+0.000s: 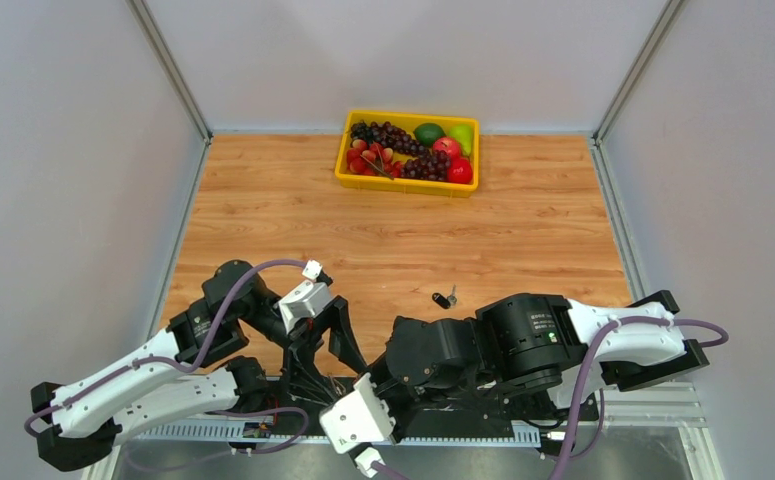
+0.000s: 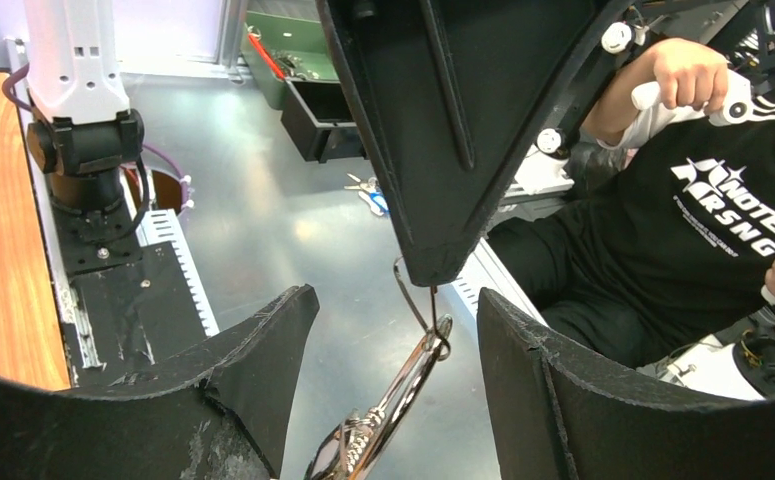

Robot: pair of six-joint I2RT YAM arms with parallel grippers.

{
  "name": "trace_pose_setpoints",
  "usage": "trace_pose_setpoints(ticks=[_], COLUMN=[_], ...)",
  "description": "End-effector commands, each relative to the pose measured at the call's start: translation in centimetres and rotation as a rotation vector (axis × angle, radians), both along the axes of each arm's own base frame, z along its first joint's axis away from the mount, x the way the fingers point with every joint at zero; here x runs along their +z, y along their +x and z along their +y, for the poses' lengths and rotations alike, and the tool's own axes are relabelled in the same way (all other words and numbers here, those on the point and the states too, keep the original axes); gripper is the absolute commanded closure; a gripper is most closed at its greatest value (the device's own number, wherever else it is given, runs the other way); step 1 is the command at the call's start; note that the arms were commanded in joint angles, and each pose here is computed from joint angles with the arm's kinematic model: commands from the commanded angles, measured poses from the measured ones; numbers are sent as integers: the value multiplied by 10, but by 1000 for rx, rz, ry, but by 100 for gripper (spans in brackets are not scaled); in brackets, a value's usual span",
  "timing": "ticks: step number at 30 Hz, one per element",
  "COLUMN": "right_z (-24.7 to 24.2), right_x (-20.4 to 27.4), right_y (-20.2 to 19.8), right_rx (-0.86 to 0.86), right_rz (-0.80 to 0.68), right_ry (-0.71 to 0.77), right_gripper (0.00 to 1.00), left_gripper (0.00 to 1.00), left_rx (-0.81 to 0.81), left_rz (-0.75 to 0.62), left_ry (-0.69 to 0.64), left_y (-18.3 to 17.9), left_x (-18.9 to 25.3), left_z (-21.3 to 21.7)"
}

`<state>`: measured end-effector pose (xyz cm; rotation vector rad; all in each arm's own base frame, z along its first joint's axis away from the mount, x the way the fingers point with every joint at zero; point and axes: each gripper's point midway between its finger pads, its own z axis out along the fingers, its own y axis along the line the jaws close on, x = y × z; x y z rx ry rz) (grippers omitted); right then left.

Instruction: Put the keys on the keyring

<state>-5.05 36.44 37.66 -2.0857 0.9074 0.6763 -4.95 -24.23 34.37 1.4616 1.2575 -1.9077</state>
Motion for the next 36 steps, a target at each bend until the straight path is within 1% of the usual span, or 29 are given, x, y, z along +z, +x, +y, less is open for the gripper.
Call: trace_pose_setpoints(ticks=[1, 10, 25, 27, 28, 29, 30, 34, 35, 36], right_z=[-1, -1, 0, 0, 0, 0, 0, 0, -1, -1], right_x=[17, 18, 10, 10, 9, 9, 9, 12, 12, 14], right_y=[13, 17, 17, 16, 16, 15, 15, 16, 17, 18], right_rx=[-46, -62, -61, -58, -56, -55, -55, -58, -62, -65], right_rz=[-35, -45, -50, -48, -48, -48, -48, -50, -51, -52], right_ry=[66, 72, 54, 52, 49, 49, 50, 61, 64, 69], right_gripper=[100, 100, 100, 100, 100, 100, 100, 100, 100, 100], left_gripper=[31, 39, 57, 63, 69, 72, 78, 89, 97, 98], left_rx=[-36, -46, -50, -48, -49, -47, -46, -34, -28, -25], left_rz=[-12, -5, -15, -12, -9, -8, -5, -17, -26, -29], left_ry=[-23, -16, -31, -26, -21, -19, -13, -14, -19, -18], left_y=[-6, -8, -7, -6, -5, -5, -4, 0, 1, 1], left_x=[-1, -5, -2, -3, -3, -4, -5, -8, -8, -9], left_z=[4, 6, 4, 3, 2, 1, -1, -5, -6, -6])
